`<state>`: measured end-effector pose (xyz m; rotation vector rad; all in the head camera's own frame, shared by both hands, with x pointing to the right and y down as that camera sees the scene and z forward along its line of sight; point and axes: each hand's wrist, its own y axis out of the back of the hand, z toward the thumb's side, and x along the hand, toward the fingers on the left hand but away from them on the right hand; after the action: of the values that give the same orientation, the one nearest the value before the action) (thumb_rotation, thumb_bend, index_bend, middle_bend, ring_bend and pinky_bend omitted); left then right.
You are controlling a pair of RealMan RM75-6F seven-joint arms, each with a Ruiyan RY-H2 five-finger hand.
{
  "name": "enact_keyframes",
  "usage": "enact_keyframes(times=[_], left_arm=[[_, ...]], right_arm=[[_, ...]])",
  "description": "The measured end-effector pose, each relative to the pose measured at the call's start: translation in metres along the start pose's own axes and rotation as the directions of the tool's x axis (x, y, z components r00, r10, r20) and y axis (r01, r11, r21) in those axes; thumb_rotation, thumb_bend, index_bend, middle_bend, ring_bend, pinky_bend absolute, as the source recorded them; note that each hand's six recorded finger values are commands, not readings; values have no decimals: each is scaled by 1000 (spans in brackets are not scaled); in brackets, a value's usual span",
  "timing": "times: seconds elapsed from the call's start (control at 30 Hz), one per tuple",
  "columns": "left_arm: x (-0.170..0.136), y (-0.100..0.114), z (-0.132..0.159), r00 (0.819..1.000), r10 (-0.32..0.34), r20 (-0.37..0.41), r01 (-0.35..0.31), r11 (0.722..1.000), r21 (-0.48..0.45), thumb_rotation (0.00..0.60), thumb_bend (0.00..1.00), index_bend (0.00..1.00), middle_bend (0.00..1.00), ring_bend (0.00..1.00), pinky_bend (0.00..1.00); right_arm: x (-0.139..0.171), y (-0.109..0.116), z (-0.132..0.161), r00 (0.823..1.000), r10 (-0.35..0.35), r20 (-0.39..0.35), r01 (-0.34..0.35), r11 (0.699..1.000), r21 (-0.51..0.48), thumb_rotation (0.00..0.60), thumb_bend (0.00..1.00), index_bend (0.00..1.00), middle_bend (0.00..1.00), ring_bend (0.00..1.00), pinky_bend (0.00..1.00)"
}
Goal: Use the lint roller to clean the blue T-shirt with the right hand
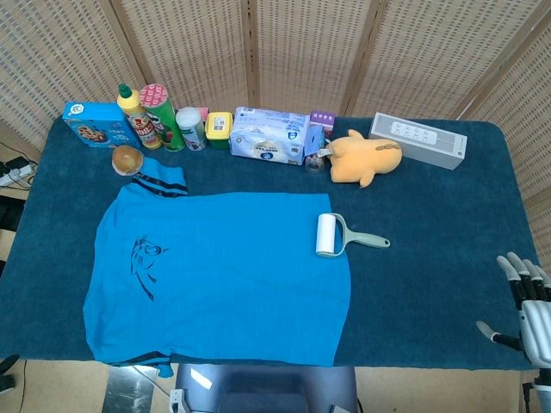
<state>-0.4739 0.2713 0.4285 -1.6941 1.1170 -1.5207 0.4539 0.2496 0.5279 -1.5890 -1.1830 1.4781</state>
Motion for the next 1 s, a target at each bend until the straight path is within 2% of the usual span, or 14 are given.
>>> enact_keyframes(times=[0.23, 0.43, 0.63, 0.77, 1.0], left_arm=[[-1, 5, -6, 1000, 14, -16, -14, 1000, -25, 600, 82, 0, 0, 0, 5], [-3, 8, -7, 999, 35, -17, -35, 999, -24, 600, 81, 0, 0, 0, 5], [-2, 8, -6, 999, 41, -18, -42, 999, -24, 600, 82, 0, 0, 0, 5], [3, 6, -8, 999, 33, -35, -34, 999, -26, 600, 82, 0, 0, 0, 5], [17, 2, -12, 997, -1, -72, -1, 999, -34, 600, 82, 0, 0, 0, 5]], right_arm=[[-7, -8, 9, 999, 34, -31, -34, 999, 8, 600, 0, 43, 22, 0, 0], [-30, -19, 31, 990, 94, -110, -98, 995, -35, 600, 0, 43, 31, 0, 0], [-60, -29, 63, 967, 158, -202, -173, 983, -60, 600, 0, 42, 37, 0, 0], [-82, -41, 86, 943, 217, -251, -242, 968, -70, 600, 0, 43, 44, 0, 4], [-122, -75, 118, 917, 310, -251, -348, 929, -128, 600, 0, 40, 67, 7, 71]])
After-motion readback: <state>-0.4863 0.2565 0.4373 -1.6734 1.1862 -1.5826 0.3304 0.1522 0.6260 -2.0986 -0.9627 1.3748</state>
